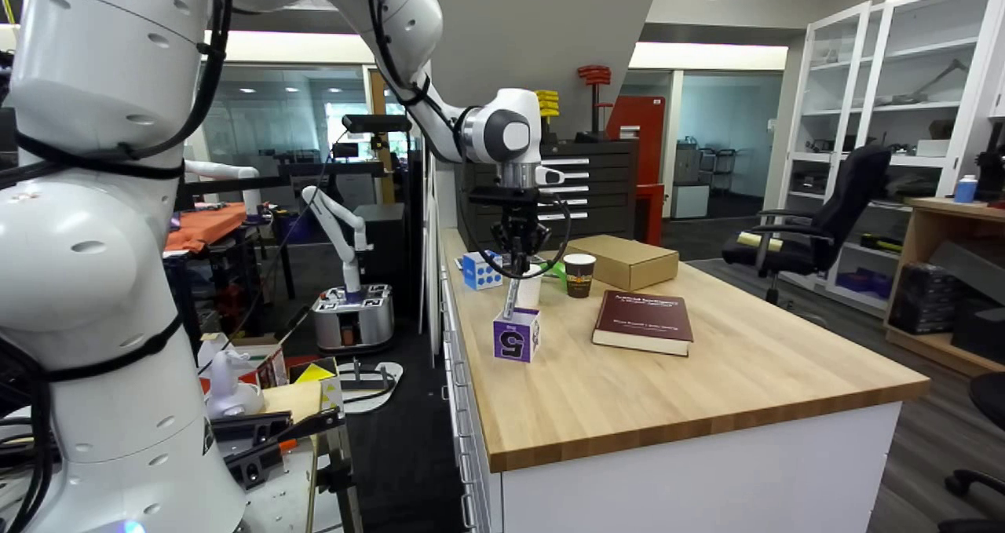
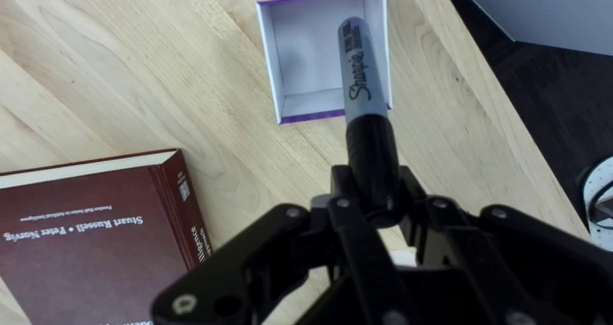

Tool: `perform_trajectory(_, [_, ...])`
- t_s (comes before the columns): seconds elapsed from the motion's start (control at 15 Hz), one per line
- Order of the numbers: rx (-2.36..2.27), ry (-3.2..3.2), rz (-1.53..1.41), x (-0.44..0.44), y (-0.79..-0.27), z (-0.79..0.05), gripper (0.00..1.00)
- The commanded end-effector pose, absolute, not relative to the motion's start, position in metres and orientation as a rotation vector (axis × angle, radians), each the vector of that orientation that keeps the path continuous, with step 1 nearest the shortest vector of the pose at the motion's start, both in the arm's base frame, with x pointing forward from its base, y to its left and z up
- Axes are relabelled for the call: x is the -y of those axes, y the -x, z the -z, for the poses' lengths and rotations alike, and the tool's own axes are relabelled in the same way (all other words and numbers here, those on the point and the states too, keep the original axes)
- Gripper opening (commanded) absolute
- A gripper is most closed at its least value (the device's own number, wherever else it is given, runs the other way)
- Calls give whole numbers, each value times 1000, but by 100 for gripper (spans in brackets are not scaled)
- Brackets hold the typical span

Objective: Put the marker on the table

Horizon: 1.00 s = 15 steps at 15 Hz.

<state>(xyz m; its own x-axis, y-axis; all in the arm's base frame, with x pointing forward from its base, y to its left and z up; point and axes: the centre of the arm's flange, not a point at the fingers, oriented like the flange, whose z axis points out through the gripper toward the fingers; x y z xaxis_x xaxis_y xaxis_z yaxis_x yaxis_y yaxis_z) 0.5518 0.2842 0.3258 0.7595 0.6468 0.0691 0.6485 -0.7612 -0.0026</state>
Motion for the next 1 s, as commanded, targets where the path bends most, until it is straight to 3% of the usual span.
perform_trajectory(0.0, [1062, 2968, 136, -275, -538, -380, 6])
perform_trajectory(0.47, [896, 3054, 87, -232, -571, -405, 6])
perform_trajectory(0.93, [733, 3082, -46, -180, -616, -341, 6])
